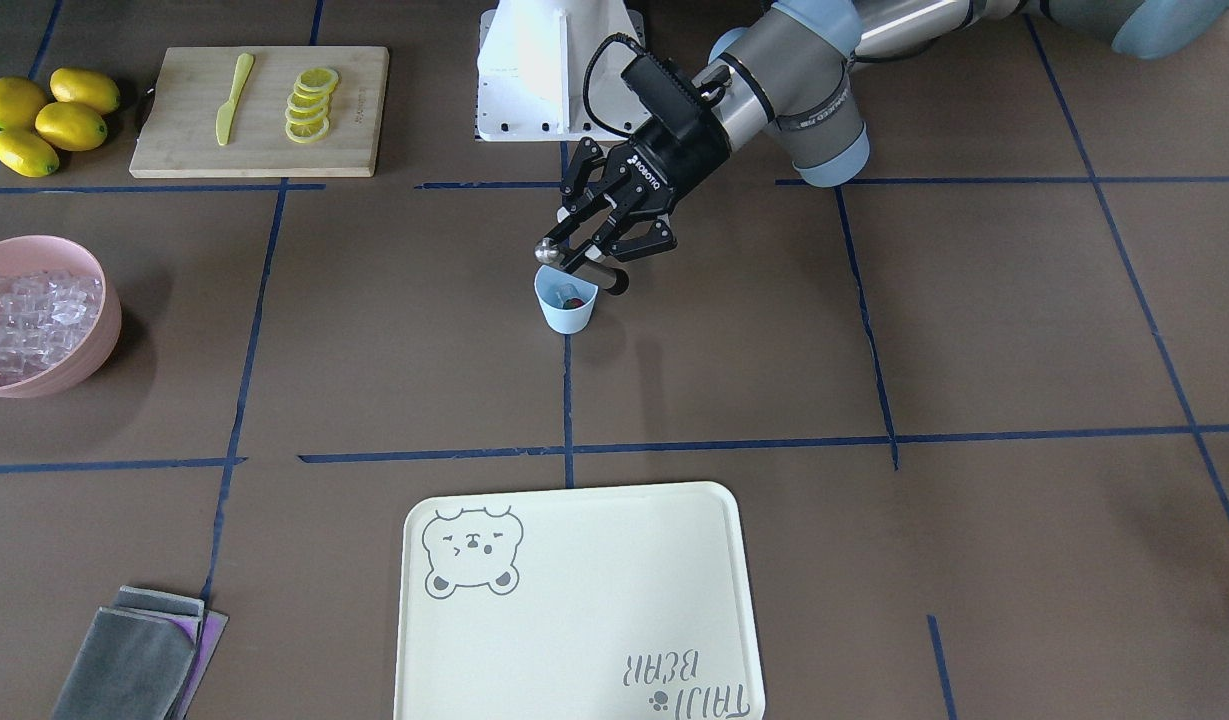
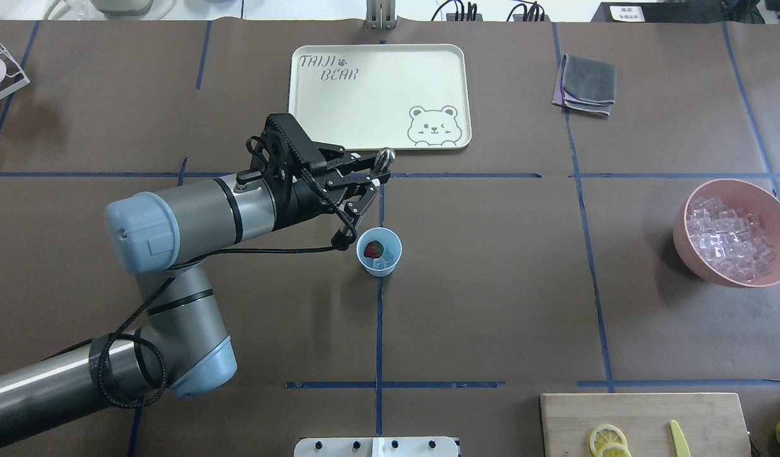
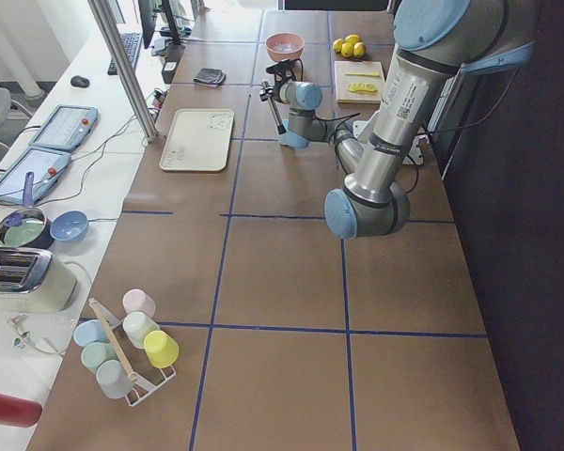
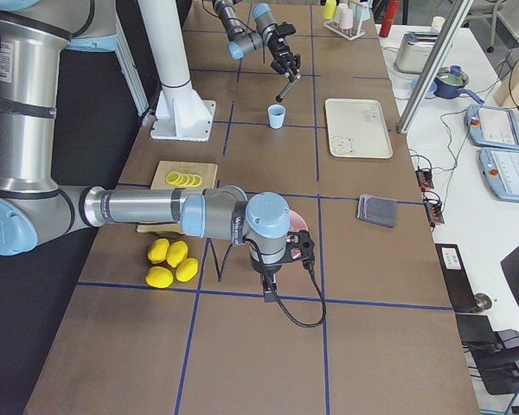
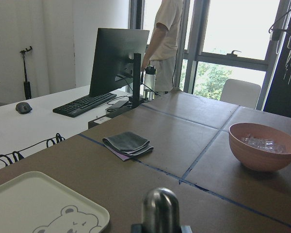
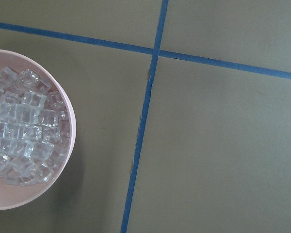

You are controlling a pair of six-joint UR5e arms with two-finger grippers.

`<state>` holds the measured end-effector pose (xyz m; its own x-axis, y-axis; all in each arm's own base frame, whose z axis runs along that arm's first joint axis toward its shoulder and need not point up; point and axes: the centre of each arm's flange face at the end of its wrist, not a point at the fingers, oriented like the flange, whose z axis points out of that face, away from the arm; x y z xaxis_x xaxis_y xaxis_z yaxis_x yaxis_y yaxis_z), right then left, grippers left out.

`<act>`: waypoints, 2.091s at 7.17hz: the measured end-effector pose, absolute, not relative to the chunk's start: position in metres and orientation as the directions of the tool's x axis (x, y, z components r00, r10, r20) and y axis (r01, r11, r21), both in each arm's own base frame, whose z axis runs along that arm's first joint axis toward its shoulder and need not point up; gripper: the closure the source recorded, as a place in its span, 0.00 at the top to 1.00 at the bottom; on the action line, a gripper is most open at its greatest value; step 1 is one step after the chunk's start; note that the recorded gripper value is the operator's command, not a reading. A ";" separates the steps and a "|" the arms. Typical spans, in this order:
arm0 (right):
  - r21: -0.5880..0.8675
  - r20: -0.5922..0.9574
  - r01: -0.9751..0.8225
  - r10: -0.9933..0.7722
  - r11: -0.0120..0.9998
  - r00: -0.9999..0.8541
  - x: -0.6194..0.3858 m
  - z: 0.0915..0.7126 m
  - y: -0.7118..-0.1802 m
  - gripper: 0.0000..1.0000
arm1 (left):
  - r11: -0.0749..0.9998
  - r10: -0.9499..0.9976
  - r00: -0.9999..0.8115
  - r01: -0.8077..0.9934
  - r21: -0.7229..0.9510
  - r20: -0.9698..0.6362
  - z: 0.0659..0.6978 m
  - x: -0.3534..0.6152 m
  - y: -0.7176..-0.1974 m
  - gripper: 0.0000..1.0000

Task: Mash ice and strawberries in cup

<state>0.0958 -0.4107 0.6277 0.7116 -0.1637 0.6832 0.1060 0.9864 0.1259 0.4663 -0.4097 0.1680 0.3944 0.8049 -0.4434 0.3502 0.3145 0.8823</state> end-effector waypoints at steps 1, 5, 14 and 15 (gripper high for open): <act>0.125 0.683 0.106 -0.163 0.986 0.712 0.096 0.628 -0.410 0.99 | 0.363 0.781 0.440 0.258 0.895 -0.444 0.155 0.458 -0.405 0.00; 0.120 0.686 0.106 -0.160 0.987 0.710 0.096 0.631 -0.410 0.99 | 0.547 0.702 0.593 -0.093 0.832 -0.395 0.186 0.449 -0.398 0.02; 0.115 0.687 0.107 -0.157 0.988 0.710 0.095 0.633 -0.408 0.99 | 0.957 0.246 0.889 -0.158 0.244 -0.386 0.489 0.201 -0.475 0.10; 0.115 0.687 0.107 -0.157 0.988 0.710 0.095 0.633 -0.408 0.99 | 0.979 0.180 0.890 -0.123 0.160 -0.419 0.522 0.175 -0.479 0.10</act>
<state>0.0954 -0.4080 0.6334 0.7096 -0.1574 0.6868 0.1073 0.9875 0.1154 0.1752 -0.4787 0.5219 0.8899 0.1803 -0.4190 -0.1229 0.9794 0.1604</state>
